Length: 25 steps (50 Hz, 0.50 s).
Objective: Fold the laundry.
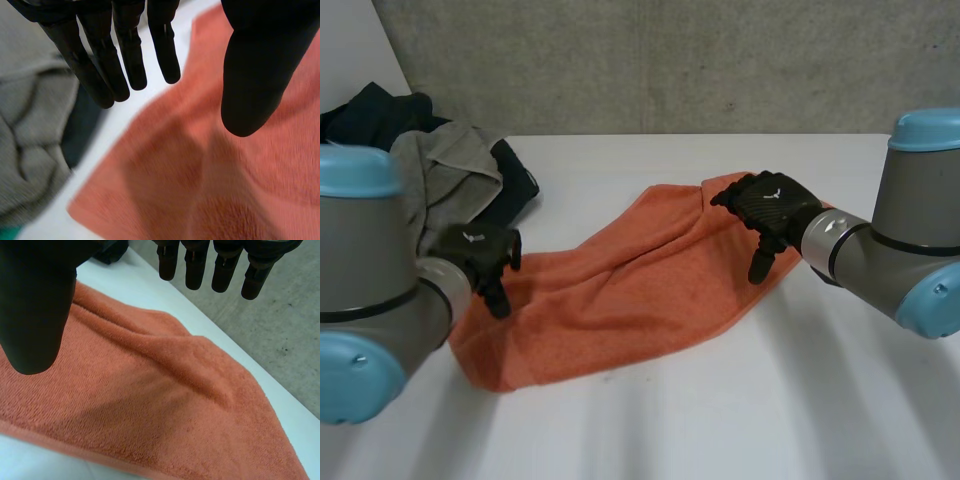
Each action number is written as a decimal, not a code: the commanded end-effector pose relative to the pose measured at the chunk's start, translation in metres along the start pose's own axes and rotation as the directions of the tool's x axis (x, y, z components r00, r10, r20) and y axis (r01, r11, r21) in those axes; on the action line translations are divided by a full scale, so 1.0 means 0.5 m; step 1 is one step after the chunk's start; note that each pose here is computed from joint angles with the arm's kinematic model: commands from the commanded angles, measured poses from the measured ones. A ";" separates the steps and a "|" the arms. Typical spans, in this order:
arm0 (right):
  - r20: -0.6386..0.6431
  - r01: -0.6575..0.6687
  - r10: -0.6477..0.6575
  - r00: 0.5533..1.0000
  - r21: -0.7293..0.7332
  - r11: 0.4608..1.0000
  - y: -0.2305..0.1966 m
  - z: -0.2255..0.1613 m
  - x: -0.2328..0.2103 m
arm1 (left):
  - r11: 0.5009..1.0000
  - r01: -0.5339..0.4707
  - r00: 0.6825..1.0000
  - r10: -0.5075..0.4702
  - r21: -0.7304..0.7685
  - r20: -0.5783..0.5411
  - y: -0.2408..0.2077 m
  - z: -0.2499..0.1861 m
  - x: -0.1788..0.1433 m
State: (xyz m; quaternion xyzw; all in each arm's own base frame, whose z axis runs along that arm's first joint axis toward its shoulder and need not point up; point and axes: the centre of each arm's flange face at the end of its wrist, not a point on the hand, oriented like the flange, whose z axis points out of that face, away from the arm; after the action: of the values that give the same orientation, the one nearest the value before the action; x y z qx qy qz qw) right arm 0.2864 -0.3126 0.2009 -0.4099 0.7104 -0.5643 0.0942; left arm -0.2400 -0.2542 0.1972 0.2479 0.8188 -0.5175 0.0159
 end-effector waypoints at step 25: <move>-0.092 0.244 -0.228 0.969 0.258 0.935 0.020 0.221 -0.042 | 0.979 0.057 0.996 -0.044 0.198 -0.072 -0.146 -0.130 -0.011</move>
State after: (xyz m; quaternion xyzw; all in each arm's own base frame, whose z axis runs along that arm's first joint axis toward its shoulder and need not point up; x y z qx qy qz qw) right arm 0.3472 -0.3640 0.1617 -0.4517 0.5790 -0.6766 0.0546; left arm -0.2536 -0.2528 0.2363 0.2525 0.8116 -0.5262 -0.0276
